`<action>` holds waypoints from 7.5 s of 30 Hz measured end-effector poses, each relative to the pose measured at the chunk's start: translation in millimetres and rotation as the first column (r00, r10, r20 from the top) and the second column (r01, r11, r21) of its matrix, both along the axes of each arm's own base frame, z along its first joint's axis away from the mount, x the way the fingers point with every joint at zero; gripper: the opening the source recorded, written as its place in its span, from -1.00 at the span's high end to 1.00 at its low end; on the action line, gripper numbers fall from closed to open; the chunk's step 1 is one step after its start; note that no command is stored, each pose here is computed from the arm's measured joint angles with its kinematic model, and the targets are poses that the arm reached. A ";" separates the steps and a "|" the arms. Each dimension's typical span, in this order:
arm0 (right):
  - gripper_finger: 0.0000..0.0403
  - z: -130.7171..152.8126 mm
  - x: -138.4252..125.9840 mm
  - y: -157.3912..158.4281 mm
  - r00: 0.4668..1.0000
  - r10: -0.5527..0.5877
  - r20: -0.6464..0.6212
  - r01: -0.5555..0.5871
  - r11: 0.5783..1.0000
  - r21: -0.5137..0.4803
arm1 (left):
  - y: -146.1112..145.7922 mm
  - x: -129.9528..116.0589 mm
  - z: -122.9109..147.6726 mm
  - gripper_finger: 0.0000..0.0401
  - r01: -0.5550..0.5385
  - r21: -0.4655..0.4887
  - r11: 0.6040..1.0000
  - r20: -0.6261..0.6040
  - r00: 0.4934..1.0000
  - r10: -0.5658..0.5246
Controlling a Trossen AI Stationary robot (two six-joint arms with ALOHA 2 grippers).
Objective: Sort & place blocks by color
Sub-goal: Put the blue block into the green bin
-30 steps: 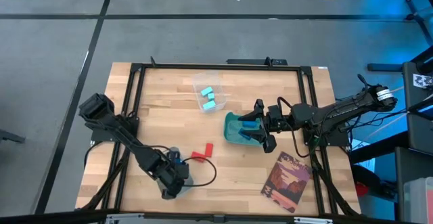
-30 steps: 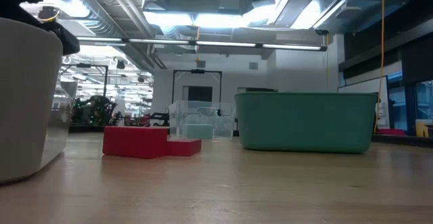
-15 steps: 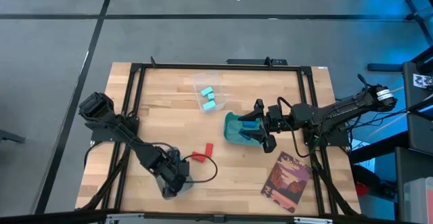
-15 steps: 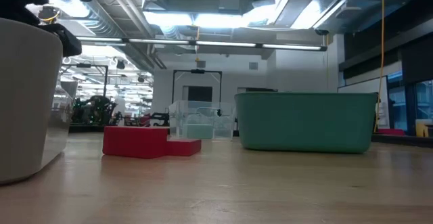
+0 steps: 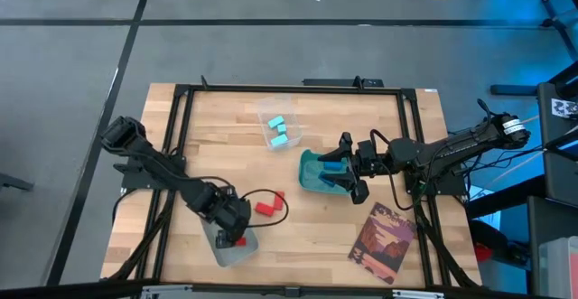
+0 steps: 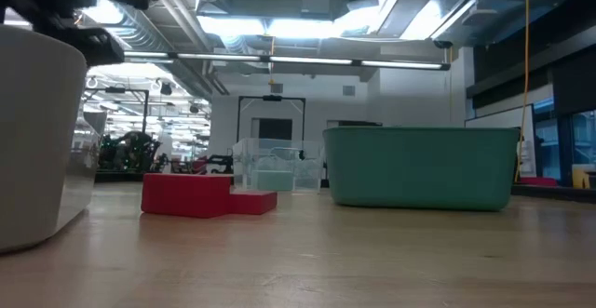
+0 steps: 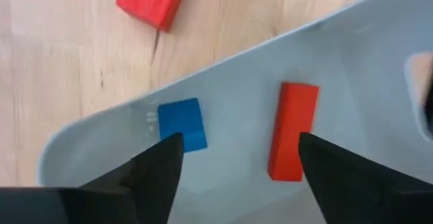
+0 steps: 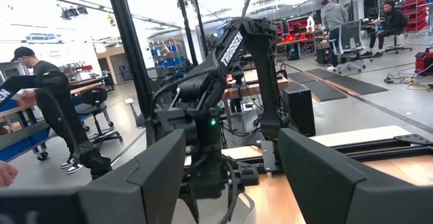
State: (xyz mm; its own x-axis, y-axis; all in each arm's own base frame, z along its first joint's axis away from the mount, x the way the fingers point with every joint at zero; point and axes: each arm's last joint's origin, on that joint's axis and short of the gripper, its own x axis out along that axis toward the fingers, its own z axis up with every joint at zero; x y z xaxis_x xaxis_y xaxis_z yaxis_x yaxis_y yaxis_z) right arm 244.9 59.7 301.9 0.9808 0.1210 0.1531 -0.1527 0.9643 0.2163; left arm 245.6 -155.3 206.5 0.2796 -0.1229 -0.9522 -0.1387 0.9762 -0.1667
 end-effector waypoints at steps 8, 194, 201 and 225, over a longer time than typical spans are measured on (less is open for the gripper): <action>-0.20 -1.0 0.0 0.0 1.000 0.000 -0.007 0.000 1.000 -0.002 | -1.6 5.9 -19.6 -0.55 0.007 0.089 0.996 -0.038 0.999 -0.003; -0.20 -1.5 0.2 0.0 1.000 0.004 -0.018 -0.003 1.000 0.021 | -5.4 -3.8 -13.4 -0.11 0.475 -0.022 0.879 -0.226 0.854 -0.468; -0.20 -1.4 0.1 0.0 1.000 0.004 -0.017 -0.003 1.000 0.021 | -10.9 0.5 -33.4 -0.17 0.603 -0.027 0.797 -0.267 0.764 -0.587; -0.20 -1.7 0.1 0.0 1.000 0.003 -0.018 -0.003 1.000 0.022 | -9.0 -5.4 -58.2 -0.16 0.652 -0.054 0.757 -0.447 0.662 -0.602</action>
